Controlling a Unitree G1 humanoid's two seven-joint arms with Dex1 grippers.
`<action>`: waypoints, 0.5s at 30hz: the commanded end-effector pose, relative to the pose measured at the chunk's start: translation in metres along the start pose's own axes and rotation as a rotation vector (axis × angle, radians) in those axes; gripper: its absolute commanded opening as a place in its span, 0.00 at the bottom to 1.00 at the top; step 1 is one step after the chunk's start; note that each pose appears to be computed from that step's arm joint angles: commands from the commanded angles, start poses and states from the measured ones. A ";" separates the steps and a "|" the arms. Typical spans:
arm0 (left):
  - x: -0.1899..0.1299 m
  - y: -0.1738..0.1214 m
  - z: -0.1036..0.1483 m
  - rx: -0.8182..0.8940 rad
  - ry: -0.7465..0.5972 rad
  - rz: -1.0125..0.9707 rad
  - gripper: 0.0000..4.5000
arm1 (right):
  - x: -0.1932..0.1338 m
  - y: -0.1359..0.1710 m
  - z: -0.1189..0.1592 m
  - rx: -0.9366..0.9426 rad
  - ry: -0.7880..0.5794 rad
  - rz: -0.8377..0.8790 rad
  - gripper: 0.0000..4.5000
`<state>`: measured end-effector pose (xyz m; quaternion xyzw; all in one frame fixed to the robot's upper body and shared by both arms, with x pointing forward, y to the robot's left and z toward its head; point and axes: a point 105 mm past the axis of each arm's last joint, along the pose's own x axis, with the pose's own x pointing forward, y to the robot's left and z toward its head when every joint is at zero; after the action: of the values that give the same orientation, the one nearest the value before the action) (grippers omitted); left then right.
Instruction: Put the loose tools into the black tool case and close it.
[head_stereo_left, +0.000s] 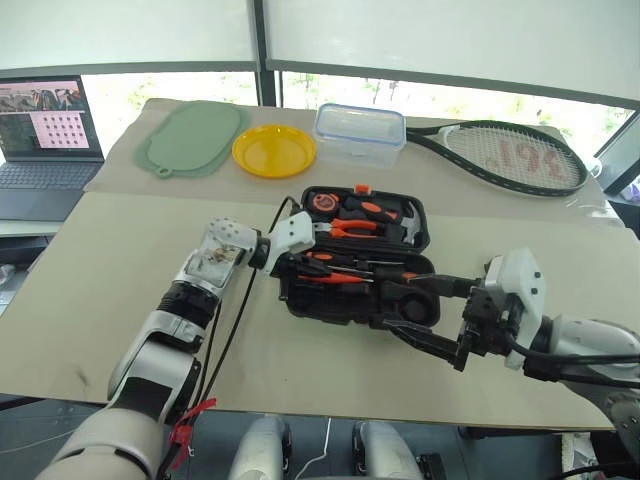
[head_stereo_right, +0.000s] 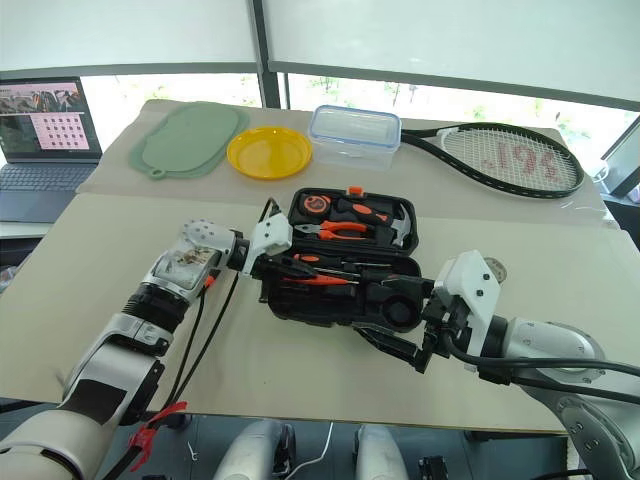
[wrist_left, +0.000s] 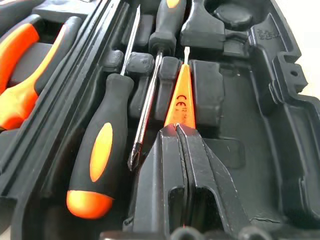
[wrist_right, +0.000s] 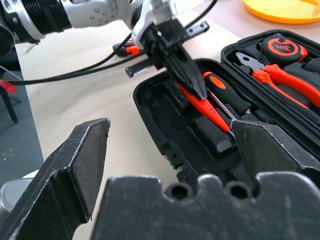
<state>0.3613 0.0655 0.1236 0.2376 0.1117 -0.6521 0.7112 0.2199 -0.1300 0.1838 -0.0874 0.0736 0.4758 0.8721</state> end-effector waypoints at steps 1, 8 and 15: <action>-0.001 0.001 0.002 0.034 0.013 -0.006 0.02 | -0.001 0.000 0.007 -0.024 -0.017 -0.002 1.00; -0.004 -0.003 -0.013 0.062 0.076 -0.012 0.02 | 0.000 0.000 0.007 -0.018 -0.022 -0.005 1.00; -0.014 -0.007 -0.028 0.072 0.132 -0.015 0.02 | 0.001 -0.003 0.007 -0.012 -0.030 -0.013 1.00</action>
<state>0.3613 0.0828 0.1228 0.2935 0.1006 -0.6446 0.6987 0.2223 -0.1298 0.1829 -0.0805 0.0760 0.4742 0.8734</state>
